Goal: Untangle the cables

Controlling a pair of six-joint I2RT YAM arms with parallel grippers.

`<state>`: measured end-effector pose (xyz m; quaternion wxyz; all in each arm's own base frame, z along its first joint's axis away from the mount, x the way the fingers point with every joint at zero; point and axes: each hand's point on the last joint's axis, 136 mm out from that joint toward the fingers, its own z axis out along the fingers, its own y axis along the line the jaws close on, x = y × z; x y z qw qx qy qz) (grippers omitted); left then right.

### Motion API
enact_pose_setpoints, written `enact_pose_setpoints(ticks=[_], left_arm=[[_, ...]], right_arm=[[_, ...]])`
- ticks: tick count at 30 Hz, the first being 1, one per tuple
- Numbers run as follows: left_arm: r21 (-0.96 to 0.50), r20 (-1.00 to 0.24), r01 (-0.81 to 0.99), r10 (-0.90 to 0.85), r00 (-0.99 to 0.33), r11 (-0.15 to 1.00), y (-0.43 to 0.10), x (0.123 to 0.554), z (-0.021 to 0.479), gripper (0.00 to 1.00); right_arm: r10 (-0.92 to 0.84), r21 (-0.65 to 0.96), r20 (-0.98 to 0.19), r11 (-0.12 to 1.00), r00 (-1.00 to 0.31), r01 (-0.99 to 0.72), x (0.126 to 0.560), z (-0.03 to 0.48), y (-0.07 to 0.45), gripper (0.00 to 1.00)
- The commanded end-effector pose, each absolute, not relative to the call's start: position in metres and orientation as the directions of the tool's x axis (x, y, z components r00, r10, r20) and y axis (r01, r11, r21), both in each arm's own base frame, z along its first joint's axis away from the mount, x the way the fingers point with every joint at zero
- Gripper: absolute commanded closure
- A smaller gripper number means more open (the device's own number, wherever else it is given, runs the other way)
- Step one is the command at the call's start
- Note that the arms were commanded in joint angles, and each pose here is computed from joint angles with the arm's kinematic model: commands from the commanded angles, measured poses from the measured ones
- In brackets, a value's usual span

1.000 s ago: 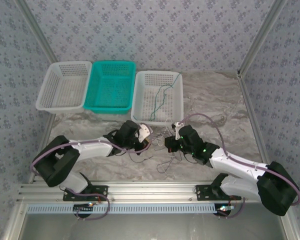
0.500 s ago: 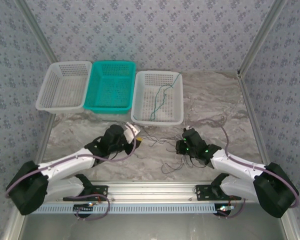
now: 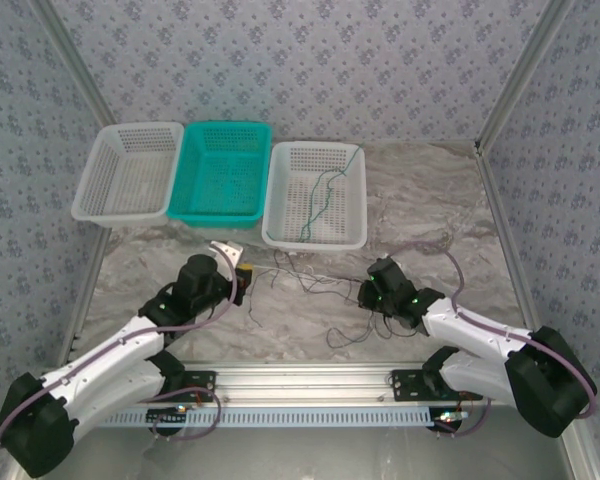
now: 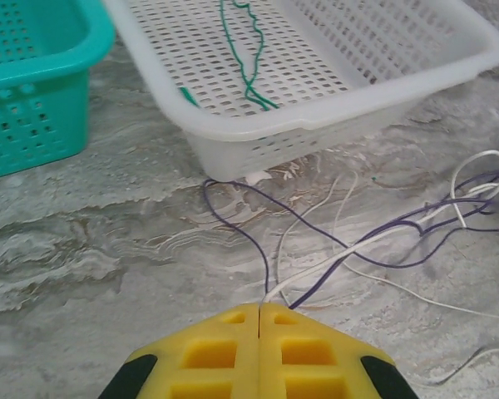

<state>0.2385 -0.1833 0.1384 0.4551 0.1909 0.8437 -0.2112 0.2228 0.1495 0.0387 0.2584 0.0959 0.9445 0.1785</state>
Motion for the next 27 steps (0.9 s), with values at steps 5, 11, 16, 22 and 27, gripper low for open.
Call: enact_pose_setpoints(ticks=[5,11,16,22,27], left_arm=[[-0.258,-0.874,0.608,0.086,-0.478,0.751,-0.206,0.234,0.165,1.0],[-0.288,-0.877,0.666,0.09,-0.472,0.688,-0.22,0.228,0.171,1.0],[-0.311,-0.901,0.741,0.063,-0.429,0.595,-0.234,0.217,0.196,1.0],[-0.304,-0.925,0.787,0.03,-0.378,0.537,-0.237,0.207,0.228,1.0],[-0.32,-0.932,0.825,0.004,-0.364,0.465,-0.242,0.193,0.248,1.0]], right_arm=[[0.114,0.434,-0.544,0.886,-0.831,-0.162,0.222,0.089,0.19,0.3],[-0.04,0.331,-0.783,0.819,-0.621,-0.469,0.219,0.172,0.232,0.0],[-0.137,0.191,-0.92,0.661,-0.366,-0.726,0.216,0.207,0.293,0.08],[-0.123,0.026,-0.985,0.588,-0.121,-0.809,0.232,0.195,0.33,0.2],[-0.149,-0.021,-0.985,0.612,-0.089,-0.791,0.25,0.182,0.347,0.22]])
